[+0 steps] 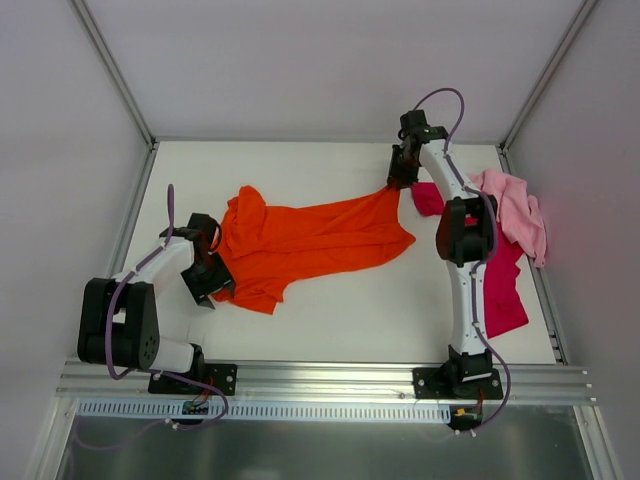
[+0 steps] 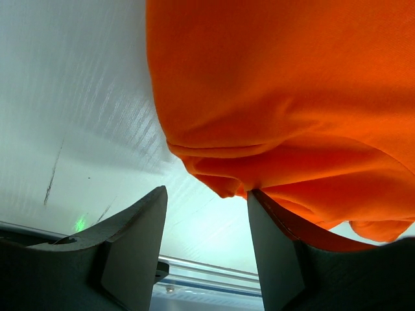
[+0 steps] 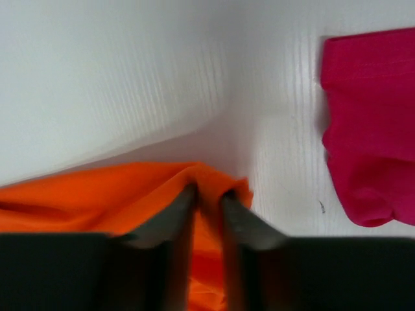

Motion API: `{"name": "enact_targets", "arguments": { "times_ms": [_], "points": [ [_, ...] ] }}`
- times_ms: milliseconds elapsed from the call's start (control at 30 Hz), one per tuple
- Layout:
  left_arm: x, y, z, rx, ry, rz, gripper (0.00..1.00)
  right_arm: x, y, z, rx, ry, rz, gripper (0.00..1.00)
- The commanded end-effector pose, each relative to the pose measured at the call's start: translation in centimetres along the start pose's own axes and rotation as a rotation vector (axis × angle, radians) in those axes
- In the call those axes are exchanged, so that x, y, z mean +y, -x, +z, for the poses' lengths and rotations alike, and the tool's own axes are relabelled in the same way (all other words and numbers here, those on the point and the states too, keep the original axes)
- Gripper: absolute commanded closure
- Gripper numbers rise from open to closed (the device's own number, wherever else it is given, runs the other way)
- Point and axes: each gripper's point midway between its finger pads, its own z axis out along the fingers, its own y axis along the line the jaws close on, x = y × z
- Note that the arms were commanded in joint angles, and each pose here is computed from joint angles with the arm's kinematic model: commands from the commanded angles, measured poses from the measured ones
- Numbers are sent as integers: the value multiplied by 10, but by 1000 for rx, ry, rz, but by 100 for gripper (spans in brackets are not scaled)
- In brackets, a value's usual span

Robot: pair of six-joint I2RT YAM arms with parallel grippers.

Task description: Fold and stack the t-shirts

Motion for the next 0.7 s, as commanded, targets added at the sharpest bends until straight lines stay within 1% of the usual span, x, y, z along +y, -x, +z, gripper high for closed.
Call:
{"name": "enact_targets", "arguments": {
  "times_ms": [0,33,67,100,133,167,200,233,267,300,367,400,467,533,567,667],
  "points": [
    [2,-5,0,24,6,-9,46,-3,36,-16,-118,4,14,69],
    [2,-6,0,28,7,-9,46,-2,35,-17,-113,12,9,47],
    [1,-6,0,27,3,-8,45,-2,33,-19,-103,21,7,29],
    [1,-6,0,28,2,-6,44,-1,30,-21,-98,19,4,13],
    [1,-6,0,27,1,-8,43,-3,27,-27,-98,8,-2,9],
    [1,-5,0,23,-1,-6,43,-7,22,-43,-106,-8,-8,7],
    [0,-5,0,19,-4,-8,41,-18,23,-53,-134,-70,-6,6],
    [0,-4,0,17,-4,-9,41,-21,19,-65,-138,-86,-2,6],
    [0,-4,0,15,-6,-11,40,-26,13,-87,-154,-108,5,6],
    [-2,-3,-1,10,-15,-12,39,-37,9,-98,-164,-168,11,7],
    [-4,-5,0,11,-32,-16,35,-51,-16,-119,-116,-225,46,10],
    [-6,-4,1,8,-43,-19,31,-56,-33,-125,-73,-245,50,11],
    [-11,-4,1,8,-67,-22,28,-59,-50,-132,-70,-246,55,14],
    [-14,-2,3,3,-81,-23,25,-61,-76,-146,-85,-247,26,15],
    [-15,-3,3,12,-87,-23,23,-66,-94,-153,-72,-267,4,16],
    [-17,-3,4,11,-98,-24,19,-69,-122,-156,-27,-262,-11,16]
  ]
}}
